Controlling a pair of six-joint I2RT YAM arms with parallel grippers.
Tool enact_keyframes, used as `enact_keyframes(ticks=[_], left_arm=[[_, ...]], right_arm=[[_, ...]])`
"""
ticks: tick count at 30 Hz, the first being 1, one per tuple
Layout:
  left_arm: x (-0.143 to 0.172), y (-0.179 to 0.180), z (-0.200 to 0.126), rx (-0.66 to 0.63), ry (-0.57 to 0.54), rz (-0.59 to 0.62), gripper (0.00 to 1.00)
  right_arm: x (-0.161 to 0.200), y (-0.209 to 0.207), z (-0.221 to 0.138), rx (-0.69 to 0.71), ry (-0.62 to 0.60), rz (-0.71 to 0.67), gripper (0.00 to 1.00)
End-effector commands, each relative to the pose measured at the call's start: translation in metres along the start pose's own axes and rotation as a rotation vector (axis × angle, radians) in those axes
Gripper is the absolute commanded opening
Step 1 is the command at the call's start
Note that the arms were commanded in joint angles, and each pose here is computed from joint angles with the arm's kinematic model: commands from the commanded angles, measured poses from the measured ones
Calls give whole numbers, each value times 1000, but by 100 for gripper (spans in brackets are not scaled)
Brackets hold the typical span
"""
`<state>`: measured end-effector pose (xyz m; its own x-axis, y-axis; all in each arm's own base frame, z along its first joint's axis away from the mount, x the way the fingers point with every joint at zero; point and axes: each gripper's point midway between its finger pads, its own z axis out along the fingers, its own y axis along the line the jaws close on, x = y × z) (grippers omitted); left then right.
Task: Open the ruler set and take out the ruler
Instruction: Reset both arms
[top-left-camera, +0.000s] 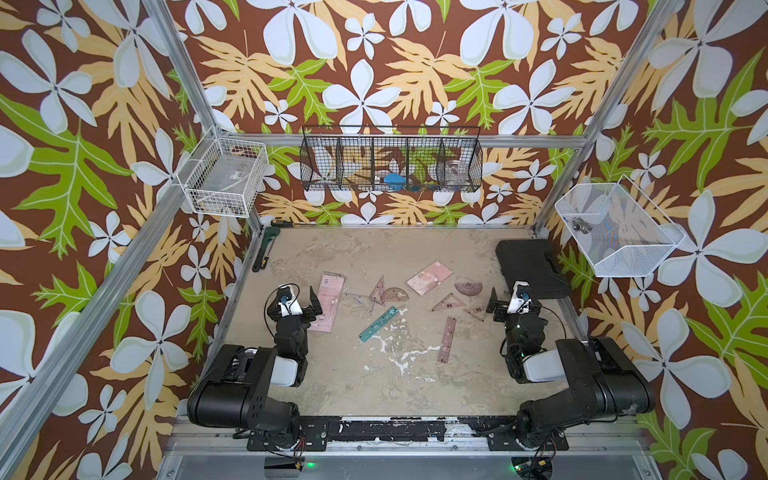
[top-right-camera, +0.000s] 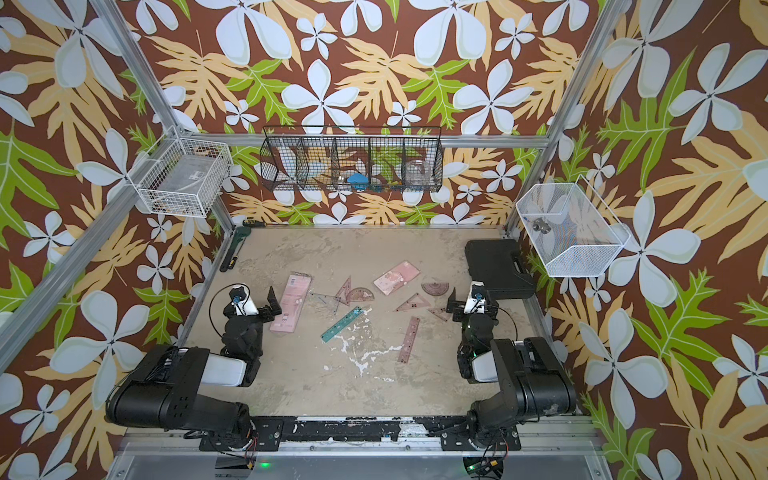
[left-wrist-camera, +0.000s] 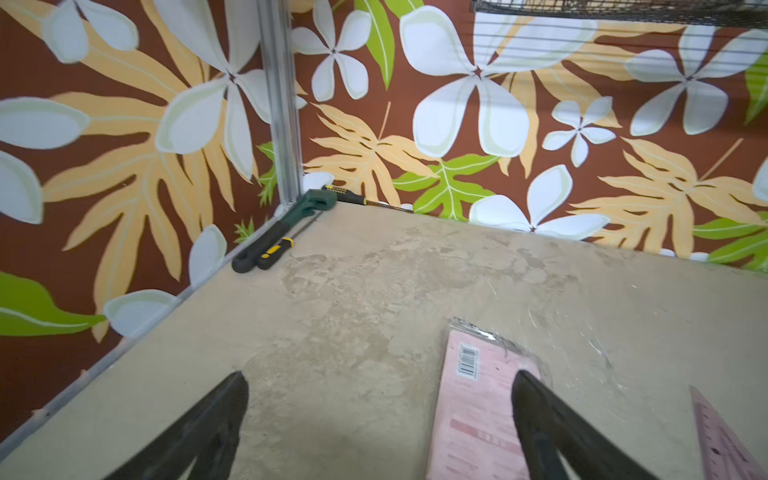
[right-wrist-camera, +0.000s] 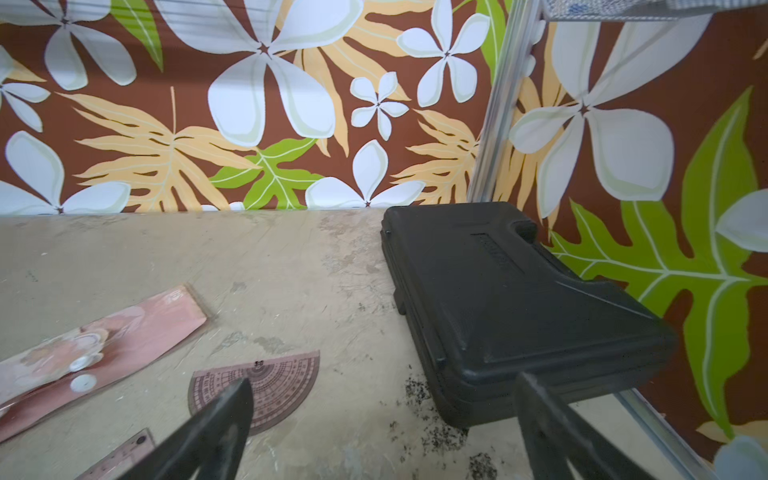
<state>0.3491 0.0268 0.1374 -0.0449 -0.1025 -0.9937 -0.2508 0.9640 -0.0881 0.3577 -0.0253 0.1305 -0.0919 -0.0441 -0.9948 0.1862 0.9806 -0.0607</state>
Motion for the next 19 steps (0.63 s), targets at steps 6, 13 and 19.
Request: enact_keyframes(ticks=[6,13,19], left_arm=[[3,-6,1,39,17,-10,100],[6,-12,2,64,30,2,100],[5,-11,2,64,29,2,100]], right_arm=[[1,3,0,-14,3,15,100],[1,4,0,-14,4,8,100],[0,4,1,-13,0,8,100]])
